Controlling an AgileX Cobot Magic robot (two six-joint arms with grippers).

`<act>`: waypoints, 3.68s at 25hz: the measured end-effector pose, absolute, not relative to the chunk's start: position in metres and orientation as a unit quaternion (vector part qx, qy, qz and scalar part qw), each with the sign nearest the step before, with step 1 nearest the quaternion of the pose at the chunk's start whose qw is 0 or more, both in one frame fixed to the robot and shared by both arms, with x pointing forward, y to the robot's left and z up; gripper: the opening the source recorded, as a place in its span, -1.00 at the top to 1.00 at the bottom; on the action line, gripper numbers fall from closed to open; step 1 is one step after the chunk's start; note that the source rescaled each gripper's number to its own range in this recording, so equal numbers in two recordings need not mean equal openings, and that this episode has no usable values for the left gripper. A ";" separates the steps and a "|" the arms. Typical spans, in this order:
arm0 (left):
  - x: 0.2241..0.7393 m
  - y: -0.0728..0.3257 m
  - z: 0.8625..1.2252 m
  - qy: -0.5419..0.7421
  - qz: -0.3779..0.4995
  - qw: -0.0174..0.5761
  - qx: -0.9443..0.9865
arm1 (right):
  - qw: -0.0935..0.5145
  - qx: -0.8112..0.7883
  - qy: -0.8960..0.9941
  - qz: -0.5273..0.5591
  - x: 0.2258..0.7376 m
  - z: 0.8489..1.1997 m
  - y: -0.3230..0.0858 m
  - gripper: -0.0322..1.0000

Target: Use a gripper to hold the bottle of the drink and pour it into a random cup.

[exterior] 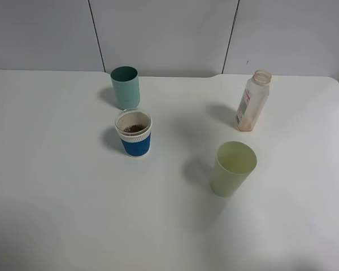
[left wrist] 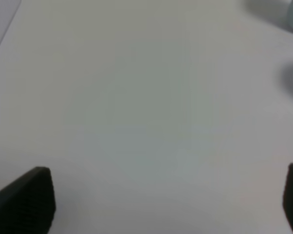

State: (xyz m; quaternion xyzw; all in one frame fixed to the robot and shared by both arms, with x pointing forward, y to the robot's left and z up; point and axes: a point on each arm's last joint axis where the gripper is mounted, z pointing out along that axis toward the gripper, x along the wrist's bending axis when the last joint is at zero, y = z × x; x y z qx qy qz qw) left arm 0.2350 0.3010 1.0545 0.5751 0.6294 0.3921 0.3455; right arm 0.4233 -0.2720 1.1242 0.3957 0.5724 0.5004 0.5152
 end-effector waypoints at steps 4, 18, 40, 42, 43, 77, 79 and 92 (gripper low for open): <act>0.235 0.301 1.054 0.629 0.392 0.346 0.575 | 0.515 0.401 0.560 0.510 0.399 1.135 -0.276 -0.91; 0.235 0.301 1.054 0.629 0.392 0.346 0.575 | 0.523 0.512 0.521 0.440 0.298 1.133 -0.309 -0.91; 0.235 0.301 1.054 0.629 0.392 0.346 0.575 | 0.429 0.618 0.548 0.366 0.267 1.067 -0.317 -0.91; 0.235 0.301 1.054 0.629 0.392 0.346 0.575 | 0.429 0.618 0.548 0.366 0.267 1.067 -0.317 -0.91; 0.235 0.301 1.054 0.629 0.392 0.346 0.575 | 0.428 0.619 0.548 0.366 0.267 1.067 -0.317 -0.91; 0.235 0.301 1.054 0.629 0.392 0.346 0.575 | 0.347 0.639 0.619 0.296 0.251 1.058 -0.313 -0.91; 0.235 0.301 1.054 0.629 0.392 0.346 0.575 | 0.343 0.640 0.620 0.298 0.251 1.056 -0.312 -0.91; 0.235 0.301 1.054 0.629 0.392 0.346 0.575 | 0.349 0.634 0.618 0.308 0.255 1.054 -0.311 -0.91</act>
